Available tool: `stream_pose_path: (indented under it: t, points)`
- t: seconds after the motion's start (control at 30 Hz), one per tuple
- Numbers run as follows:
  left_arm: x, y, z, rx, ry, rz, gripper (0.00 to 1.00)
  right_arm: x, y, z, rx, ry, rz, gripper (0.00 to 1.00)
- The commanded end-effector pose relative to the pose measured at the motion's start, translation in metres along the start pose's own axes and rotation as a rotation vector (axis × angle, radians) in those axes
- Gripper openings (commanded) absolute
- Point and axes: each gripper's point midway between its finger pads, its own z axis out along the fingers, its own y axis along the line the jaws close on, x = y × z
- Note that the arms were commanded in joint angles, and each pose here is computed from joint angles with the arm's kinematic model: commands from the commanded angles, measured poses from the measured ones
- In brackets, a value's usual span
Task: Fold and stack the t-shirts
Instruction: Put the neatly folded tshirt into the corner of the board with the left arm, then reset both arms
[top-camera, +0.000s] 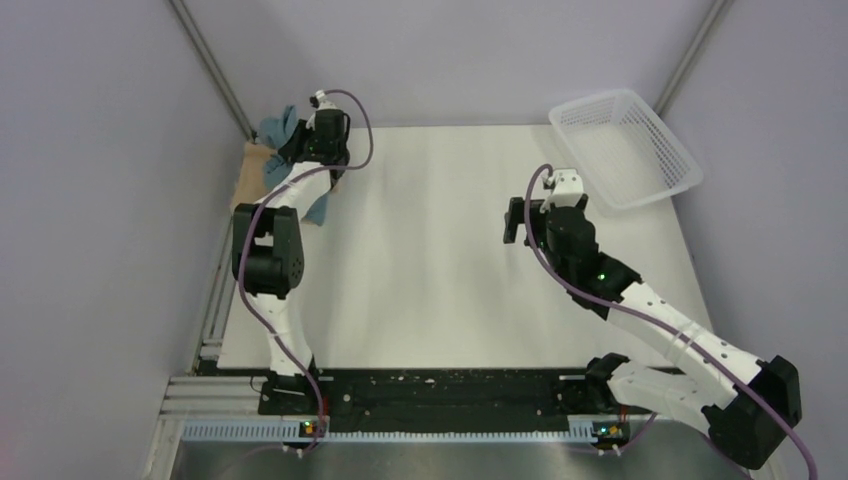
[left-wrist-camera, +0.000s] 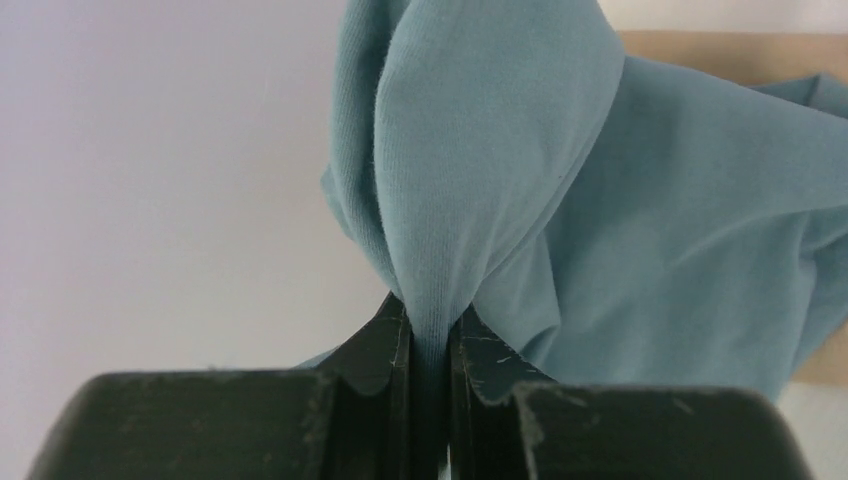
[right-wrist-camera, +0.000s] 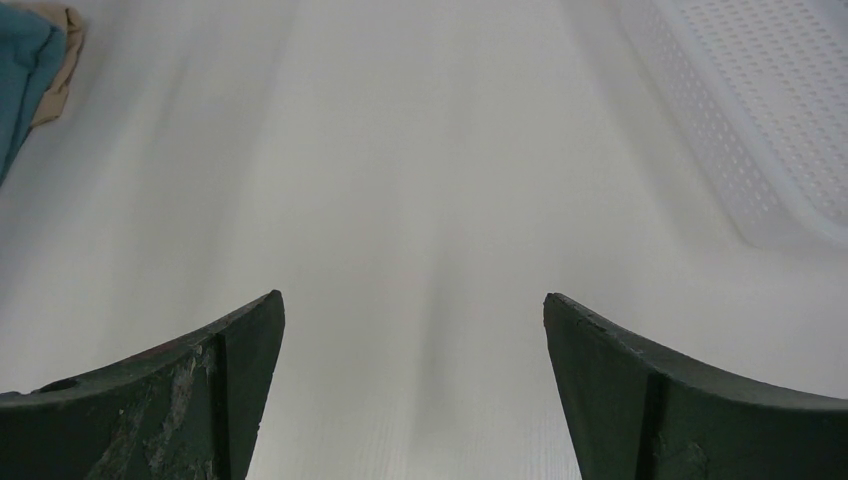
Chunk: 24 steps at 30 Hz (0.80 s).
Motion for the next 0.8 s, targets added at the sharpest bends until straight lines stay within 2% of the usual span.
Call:
stream_pose_path:
  t: [0.0,0.07,0.1,0.13,0.17,0.23,0.27,0.47,0.53,0.63,0.7,0.77]
  points:
    - [-0.005,0.028,0.02,-0.195,0.006,-0.193,0.0,-0.008,-0.001,0.004,0.02,-0.028,-0.006,0.99]
    - [0.005,0.031,0.033,-0.238,0.044,-0.217,0.0,-0.007,-0.001,0.005,0.026,-0.024,-0.008,0.99]
    - [0.009,0.031,0.038,-0.245,0.058,-0.223,0.04,-0.007,-0.001,0.005,0.025,-0.025,-0.008,0.99]
    - [0.011,0.028,0.042,-0.235,0.063,-0.218,0.17,-0.007,-0.001,0.005,0.024,-0.025,-0.007,0.99]
    - [0.014,0.025,0.044,-0.225,0.063,-0.211,0.35,-0.007,0.0,0.006,0.023,-0.025,-0.007,0.99]
    - [0.016,0.023,0.045,-0.225,0.056,-0.207,0.81,-0.006,0.0,0.007,0.023,-0.022,-0.009,0.99]
    - [0.015,0.023,0.045,-0.225,0.051,-0.214,0.98,-0.006,0.001,0.007,0.021,-0.022,-0.009,0.99]
    - [0.006,0.038,0.026,-0.22,0.05,-0.304,0.99,-0.005,0.003,0.008,0.011,-0.014,-0.008,0.99]
    - [0.001,0.036,0.011,-0.151,0.041,-0.344,0.99,-0.005,0.003,0.007,0.008,-0.016,-0.006,0.99]
    - [-0.017,0.025,-0.019,0.046,-0.017,-0.462,0.99,-0.003,0.005,0.008,-0.004,-0.009,-0.004,0.99]
    - [-0.041,0.01,-0.049,0.283,-0.085,-0.564,0.99,-0.003,0.007,0.007,-0.014,-0.008,0.002,0.99]
    - [-0.065,0.017,-0.087,0.438,-0.168,-0.675,0.99,-0.001,0.007,0.007,-0.016,-0.005,0.008,0.99]
